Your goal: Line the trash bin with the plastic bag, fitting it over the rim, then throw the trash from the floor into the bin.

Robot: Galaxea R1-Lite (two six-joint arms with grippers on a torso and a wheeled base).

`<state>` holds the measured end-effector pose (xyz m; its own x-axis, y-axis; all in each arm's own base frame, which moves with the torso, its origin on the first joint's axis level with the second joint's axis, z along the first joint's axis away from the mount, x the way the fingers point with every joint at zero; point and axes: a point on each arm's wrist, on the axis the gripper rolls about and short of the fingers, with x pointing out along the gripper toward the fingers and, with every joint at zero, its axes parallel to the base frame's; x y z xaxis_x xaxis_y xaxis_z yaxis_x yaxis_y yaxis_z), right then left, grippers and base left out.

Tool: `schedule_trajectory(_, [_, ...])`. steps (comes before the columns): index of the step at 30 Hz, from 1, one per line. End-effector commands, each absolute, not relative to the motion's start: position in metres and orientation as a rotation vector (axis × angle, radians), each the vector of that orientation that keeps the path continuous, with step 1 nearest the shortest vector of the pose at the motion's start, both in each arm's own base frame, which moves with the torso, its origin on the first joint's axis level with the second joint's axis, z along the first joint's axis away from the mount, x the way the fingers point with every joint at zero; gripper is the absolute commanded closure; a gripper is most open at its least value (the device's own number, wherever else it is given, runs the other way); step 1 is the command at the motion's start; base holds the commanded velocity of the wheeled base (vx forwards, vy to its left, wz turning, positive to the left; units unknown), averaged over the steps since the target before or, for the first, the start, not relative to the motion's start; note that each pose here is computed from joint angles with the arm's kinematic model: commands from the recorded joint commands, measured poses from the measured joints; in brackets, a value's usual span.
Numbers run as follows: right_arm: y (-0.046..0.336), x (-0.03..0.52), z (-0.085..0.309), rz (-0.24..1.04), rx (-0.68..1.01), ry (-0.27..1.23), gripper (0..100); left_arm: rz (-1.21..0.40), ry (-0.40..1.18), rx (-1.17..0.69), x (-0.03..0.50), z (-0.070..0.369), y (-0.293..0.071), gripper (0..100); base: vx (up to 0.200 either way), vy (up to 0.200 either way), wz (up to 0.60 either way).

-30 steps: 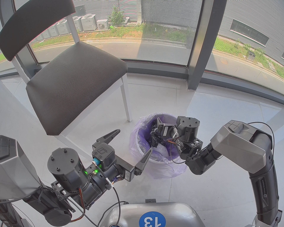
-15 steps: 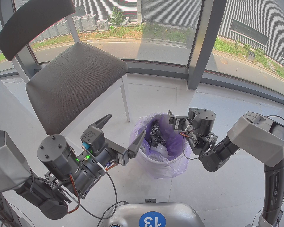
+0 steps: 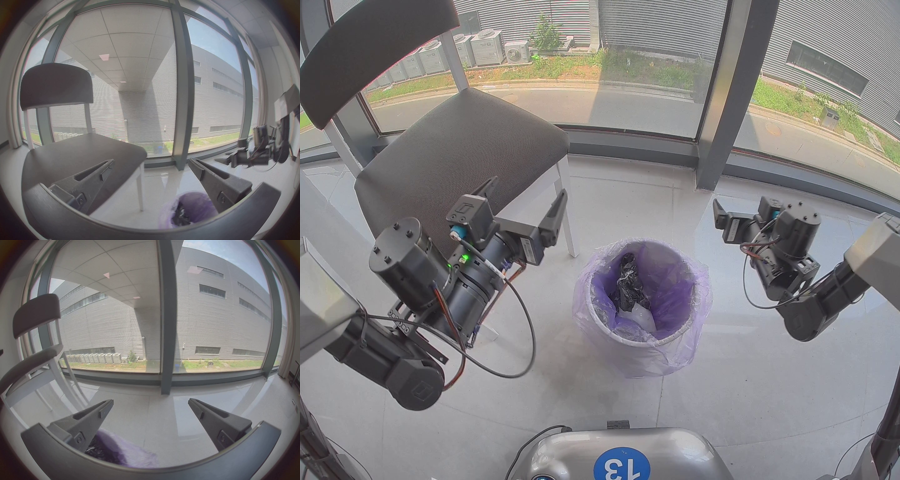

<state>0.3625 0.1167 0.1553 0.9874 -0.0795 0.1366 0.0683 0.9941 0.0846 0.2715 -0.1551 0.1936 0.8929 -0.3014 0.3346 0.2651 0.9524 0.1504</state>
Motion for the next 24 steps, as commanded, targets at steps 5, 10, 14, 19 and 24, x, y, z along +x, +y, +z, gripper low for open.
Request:
schedule_trajectory(5, [0.06,0.32,0.205,-0.159,0.03,-0.228,0,-0.146,-0.406,0.11,0.285,0.214,-0.118,0,0.0,0.0,0.0])
schedule_trajectory(10, [0.04,0.296,0.222,-0.176,0.03,-0.269,0,-0.092,-0.451,0.105,0.281,0.237,-0.101,0,0.0,0.0,0.0])
schedule_trajectory(14, [0.028,0.284,0.237,-0.192,0.029,-0.31,0,-0.085,-0.486,0.091,0.265,0.259,-0.094,0,0.0,0.0,0.0])
schedule_trajectory(19, [0.022,0.264,0.273,-0.174,0.032,-0.363,0,-0.053,-0.494,0.092,0.235,0.3,-0.072,0,0.0,0.0,0.0])
schedule_trajectory(24, [0.023,0.255,0.301,-0.164,0.041,-0.408,0,-0.014,-0.491,0.067,0.227,0.322,-0.057,0,0.0,0.0,0.0])
